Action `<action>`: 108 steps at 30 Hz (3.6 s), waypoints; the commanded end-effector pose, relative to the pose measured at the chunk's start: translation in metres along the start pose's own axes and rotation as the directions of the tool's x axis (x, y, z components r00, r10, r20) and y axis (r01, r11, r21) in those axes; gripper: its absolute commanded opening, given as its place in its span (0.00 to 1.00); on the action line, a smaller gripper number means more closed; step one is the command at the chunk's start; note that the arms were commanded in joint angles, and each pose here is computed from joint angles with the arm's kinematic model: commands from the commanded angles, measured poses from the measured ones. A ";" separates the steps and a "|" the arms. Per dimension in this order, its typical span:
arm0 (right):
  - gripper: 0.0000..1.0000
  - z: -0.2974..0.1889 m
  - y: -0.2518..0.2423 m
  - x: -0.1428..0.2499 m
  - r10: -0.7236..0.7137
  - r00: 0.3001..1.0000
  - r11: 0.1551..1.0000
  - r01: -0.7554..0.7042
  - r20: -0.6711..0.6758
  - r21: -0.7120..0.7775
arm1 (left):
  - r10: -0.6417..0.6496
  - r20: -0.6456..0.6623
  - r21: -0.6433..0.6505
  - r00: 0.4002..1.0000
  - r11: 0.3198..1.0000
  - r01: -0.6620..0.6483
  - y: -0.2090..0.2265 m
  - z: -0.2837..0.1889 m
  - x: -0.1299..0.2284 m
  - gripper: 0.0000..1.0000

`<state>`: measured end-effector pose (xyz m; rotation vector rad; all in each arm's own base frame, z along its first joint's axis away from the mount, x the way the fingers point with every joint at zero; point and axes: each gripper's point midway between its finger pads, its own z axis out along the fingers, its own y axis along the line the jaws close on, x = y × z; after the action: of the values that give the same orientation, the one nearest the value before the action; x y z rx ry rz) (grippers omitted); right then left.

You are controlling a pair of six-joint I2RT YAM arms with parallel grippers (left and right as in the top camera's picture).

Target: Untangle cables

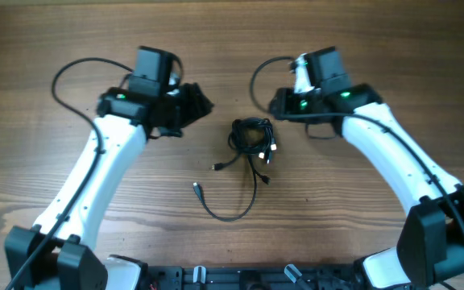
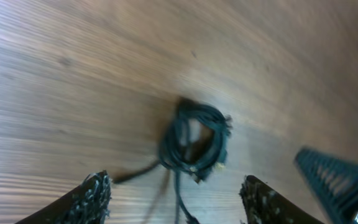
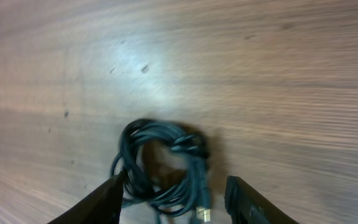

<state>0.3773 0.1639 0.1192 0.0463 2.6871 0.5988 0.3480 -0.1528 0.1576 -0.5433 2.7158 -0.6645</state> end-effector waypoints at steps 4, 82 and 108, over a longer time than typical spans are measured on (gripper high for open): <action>0.54 -0.022 -0.018 -0.025 0.103 0.994 0.992 -0.100 0.040 -0.082 | -0.178 -0.182 -0.053 0.967 0.984 0.171 -0.031 0.081 0.063 0.52; 0.51 -0.042 0.045 -0.004 0.028 0.994 0.883 -0.074 -0.106 -0.464 | -0.231 0.066 -0.012 0.971 0.973 0.232 -0.027 0.088 -0.001 0.04; 0.45 0.052 0.058 -0.015 0.214 0.963 0.878 -0.263 -0.164 -0.400 | -0.299 0.012 0.297 0.954 0.912 0.282 -0.095 0.046 -0.017 0.04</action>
<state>0.3977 0.2317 0.1153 0.1785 2.6141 1.2636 0.4102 -0.2286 0.1560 -0.9189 2.4300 -0.9700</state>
